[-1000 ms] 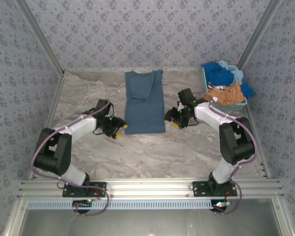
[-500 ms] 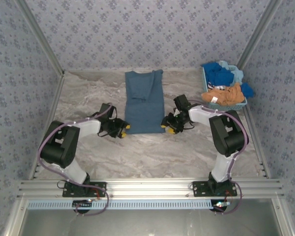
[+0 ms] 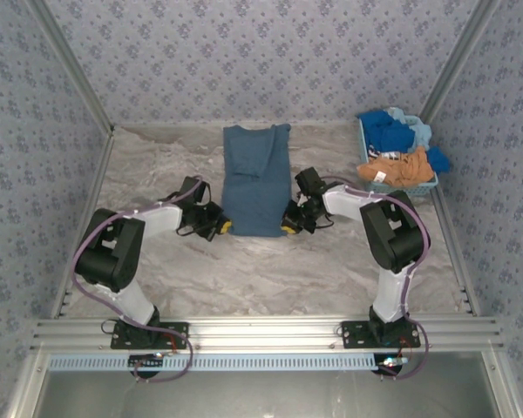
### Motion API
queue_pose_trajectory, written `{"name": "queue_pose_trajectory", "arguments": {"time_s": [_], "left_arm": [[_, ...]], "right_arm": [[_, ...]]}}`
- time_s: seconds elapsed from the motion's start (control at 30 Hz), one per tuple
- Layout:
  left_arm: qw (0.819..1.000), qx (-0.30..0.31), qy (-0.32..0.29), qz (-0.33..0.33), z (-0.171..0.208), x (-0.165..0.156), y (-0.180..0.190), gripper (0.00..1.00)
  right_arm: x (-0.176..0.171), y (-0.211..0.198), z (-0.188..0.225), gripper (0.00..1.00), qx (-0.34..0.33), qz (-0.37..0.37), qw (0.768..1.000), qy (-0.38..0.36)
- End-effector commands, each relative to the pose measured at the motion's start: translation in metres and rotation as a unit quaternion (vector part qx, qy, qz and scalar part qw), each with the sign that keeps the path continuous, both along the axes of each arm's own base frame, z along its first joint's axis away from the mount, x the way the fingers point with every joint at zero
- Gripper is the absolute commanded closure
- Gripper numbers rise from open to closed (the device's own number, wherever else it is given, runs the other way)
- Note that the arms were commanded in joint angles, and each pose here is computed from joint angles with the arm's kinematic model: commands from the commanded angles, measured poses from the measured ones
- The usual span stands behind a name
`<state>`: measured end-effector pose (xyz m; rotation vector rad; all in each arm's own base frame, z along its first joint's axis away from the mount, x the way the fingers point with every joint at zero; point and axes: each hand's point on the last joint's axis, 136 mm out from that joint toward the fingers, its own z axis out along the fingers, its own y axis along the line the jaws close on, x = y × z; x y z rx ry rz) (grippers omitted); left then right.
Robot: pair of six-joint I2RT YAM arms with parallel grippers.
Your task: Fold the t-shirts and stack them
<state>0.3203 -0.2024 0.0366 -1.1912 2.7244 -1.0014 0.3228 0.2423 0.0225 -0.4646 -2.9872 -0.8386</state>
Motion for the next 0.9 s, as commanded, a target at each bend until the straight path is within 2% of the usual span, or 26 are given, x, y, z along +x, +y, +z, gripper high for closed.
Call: {"name": "queue_pose_trajectory", "arguments": {"time_s": [0.0, 0.23, 0.53, 0.7, 0.87], "left_arm": [[0.999, 0.025, -0.016, -0.029, 0.022, -0.004, 0.004, 1.0], [0.995, 0.039, -0.012, -0.094, 0.035, -0.033, 0.007, 1.0], [0.986, 0.044, -0.02, -0.162, 0.055, -0.084, 0.014, 1.0], [0.982, 0.04, -0.052, -0.18, 0.074, -0.112, 0.017, 1.0], [0.977, 0.02, -0.12, -0.173, 0.115, -0.117, 0.011, 1.0]], "right_arm": [[-0.006, -0.012, 0.012, 1.0, -0.037, 0.003, 0.999, -0.003], [-0.028, 0.001, 0.031, 1.0, -0.028, 0.03, 0.999, -0.007], [-0.079, 0.013, 0.046, 1.0, -0.029, 0.074, 0.997, -0.018], [-0.109, 0.019, 0.061, 1.0, -0.023, 0.095, 0.995, -0.026], [-0.128, 0.026, 0.096, 1.0, -0.003, 0.097, 0.994, -0.045]]}}
